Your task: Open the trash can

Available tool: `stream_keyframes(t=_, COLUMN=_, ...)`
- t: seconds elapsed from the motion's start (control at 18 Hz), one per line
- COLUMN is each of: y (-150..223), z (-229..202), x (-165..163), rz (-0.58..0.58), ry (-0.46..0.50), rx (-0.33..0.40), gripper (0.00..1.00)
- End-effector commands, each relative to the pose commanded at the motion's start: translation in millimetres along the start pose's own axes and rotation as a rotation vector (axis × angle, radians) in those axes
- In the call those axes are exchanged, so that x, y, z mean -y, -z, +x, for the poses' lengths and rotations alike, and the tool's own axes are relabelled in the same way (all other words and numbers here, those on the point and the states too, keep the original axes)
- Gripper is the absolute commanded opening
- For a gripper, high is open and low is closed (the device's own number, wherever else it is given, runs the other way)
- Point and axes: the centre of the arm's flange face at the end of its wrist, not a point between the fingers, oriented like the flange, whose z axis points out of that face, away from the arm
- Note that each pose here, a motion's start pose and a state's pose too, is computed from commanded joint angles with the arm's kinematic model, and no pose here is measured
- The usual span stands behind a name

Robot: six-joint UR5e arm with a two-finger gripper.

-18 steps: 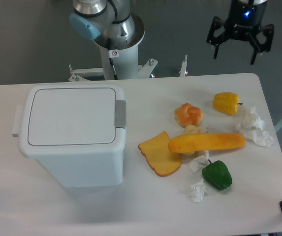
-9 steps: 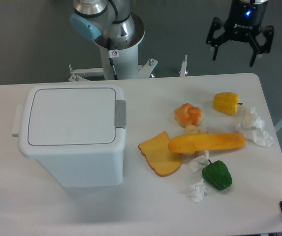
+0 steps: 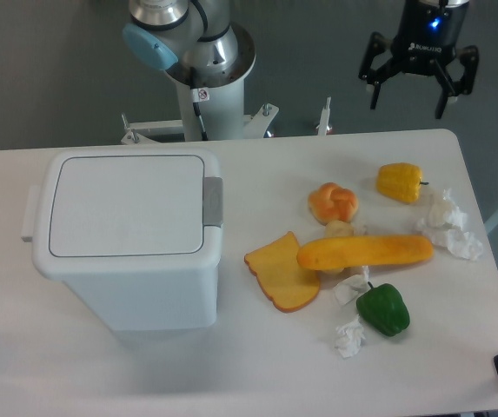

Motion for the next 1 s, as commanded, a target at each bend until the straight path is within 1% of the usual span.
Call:
stream_keyframes(t=0.11, y=-2, z=2, x=7, rz=0.059, ry=0.140, rx=-0.037, gripper=1.00)
stream_keyframes(t=0.17, y=-3, z=1, x=10, rz=0.086, ry=0.197, rx=-0.057, gripper=1.00)
stream_keyframes(t=0.22, y=-4, z=3, x=13, rz=0.115, ry=0.234, rx=-0.084, gripper=1.00)
stream_keyframes(t=0.28, y=-4, z=4, x=15, rz=0.136, ry=0.260, rx=-0.104, gripper=1.00)
stream_keyframes(t=0.39, y=-4, z=6, x=17, rz=0.142, ry=0.286, rx=-0.114, gripper=1.00)
stream_keyframes(t=0.61, y=-16, z=23, x=39, rz=0.147, ry=0.329, rx=-0.139, gripper=1.00)
stream_keyframes(t=0.78, y=-27, z=34, x=55, rz=0.152, ry=0.403, rx=-0.152, gripper=1.00)
stream_keyframes(t=0.89, y=-32, z=36, x=60, rz=0.151, ry=0.453, rx=-0.161, gripper=1.00)
stream_keyframes(t=1.0, y=-31, z=39, x=63, rz=0.179, ry=0.464, rx=-0.197, gripper=1.00)
